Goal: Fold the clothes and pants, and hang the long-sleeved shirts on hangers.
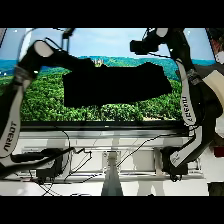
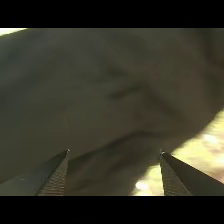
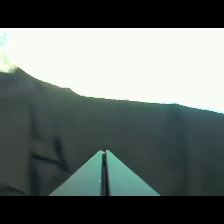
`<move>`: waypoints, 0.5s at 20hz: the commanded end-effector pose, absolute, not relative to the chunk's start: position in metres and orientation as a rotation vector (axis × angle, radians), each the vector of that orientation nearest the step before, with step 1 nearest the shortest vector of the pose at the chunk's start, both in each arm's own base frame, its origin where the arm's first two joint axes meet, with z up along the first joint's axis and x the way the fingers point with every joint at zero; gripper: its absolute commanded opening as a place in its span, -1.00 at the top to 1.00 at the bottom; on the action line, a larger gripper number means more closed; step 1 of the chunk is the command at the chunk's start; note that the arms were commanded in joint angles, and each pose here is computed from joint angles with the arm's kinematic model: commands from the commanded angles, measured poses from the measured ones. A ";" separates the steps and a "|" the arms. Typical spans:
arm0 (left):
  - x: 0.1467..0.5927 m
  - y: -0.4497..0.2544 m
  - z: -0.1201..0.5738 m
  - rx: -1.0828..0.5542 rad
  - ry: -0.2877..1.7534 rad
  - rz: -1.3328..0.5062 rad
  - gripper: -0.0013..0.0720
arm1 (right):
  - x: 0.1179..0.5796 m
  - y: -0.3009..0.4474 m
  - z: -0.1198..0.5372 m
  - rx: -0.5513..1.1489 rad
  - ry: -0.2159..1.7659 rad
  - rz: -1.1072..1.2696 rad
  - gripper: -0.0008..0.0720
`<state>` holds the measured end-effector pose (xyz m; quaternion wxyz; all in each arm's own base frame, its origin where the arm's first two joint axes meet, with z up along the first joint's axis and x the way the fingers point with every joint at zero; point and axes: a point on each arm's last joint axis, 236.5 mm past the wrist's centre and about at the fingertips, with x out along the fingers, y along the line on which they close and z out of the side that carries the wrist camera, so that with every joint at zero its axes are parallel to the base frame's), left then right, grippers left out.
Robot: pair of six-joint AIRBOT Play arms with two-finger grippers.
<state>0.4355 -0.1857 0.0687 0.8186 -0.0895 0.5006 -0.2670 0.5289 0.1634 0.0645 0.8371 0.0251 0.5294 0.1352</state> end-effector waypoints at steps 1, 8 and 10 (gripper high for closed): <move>0.428 -0.056 0.056 -0.084 1.148 -0.280 -0.75 | 0.523 0.127 0.061 0.016 1.172 0.278 0.94; 0.371 -0.006 -0.055 -0.575 1.227 -0.173 -0.76 | 0.505 0.181 0.043 0.000 1.196 0.442 0.94; 0.372 -0.007 -0.073 -0.652 1.179 -0.137 -0.76 | 0.499 0.198 0.034 -0.030 1.198 0.475 0.94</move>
